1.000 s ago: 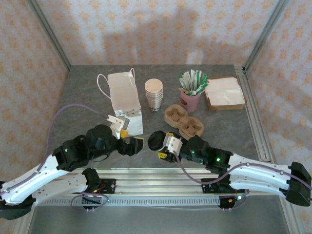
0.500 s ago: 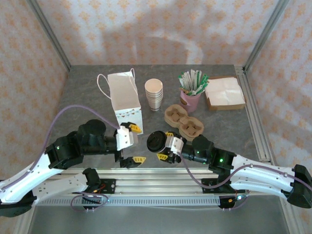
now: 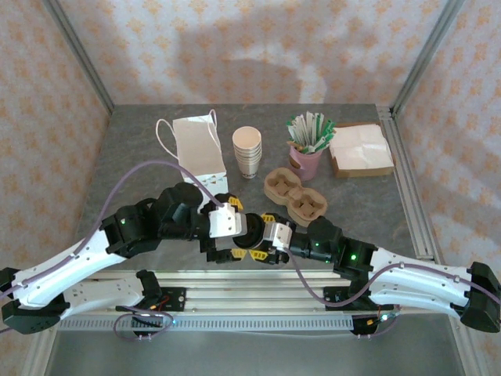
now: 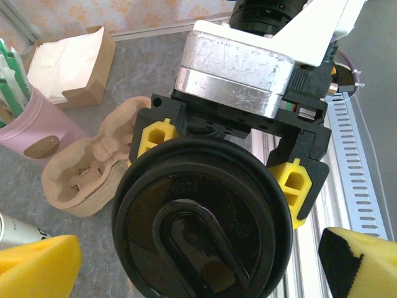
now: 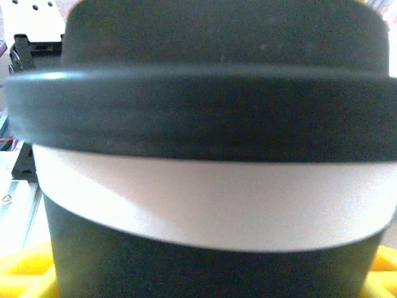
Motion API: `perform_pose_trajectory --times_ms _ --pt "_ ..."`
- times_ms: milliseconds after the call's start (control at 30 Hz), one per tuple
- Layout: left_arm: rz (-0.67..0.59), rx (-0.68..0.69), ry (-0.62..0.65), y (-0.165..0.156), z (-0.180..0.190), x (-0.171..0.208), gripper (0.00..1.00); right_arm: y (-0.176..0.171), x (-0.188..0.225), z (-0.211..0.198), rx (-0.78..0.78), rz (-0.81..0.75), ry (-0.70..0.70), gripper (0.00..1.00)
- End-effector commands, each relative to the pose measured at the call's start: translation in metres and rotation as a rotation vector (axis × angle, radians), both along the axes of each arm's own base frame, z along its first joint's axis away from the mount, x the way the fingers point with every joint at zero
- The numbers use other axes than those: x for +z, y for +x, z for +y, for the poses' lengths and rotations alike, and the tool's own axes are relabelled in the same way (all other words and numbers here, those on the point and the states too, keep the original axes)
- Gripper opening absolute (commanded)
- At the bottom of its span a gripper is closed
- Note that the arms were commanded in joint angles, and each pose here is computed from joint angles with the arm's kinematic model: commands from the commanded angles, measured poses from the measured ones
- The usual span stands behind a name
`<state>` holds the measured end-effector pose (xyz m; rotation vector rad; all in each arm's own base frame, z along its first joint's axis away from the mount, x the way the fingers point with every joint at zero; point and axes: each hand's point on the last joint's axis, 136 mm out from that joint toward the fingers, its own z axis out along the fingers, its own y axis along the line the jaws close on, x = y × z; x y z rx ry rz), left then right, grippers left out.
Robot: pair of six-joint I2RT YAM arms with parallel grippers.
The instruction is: Pack the takeout coffee
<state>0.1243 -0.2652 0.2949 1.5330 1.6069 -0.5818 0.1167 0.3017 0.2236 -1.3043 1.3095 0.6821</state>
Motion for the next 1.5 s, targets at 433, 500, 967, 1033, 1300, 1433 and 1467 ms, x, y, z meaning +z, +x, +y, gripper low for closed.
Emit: perform_pose_trajectory --times_ms 433,500,967,1033,1300,1433,1467 --pt "-0.002 -0.020 0.091 0.003 -0.010 -0.019 1.00 -0.008 0.041 0.014 0.064 -0.051 0.113 0.74" --pt "0.004 -0.019 0.100 0.003 -0.011 -0.022 1.00 -0.009 0.043 0.015 0.071 -0.045 0.132 0.74" --pt "-0.056 0.069 0.086 0.015 0.001 -0.013 1.00 -0.011 0.031 0.017 0.083 -0.033 0.096 0.73" --pt "-0.066 0.073 0.099 0.015 0.006 -0.013 1.00 -0.012 0.031 0.017 0.087 -0.031 0.093 0.73" --pt "0.010 0.031 0.092 0.003 0.000 -0.025 1.00 -0.012 0.036 0.017 0.090 -0.042 0.105 0.73" --pt "0.033 0.019 0.100 0.002 -0.005 -0.031 1.00 -0.015 0.038 0.019 0.107 -0.037 0.103 0.73" --pt "0.035 0.024 0.097 0.004 -0.006 -0.030 1.00 -0.016 0.038 0.019 0.112 -0.038 0.103 0.73"
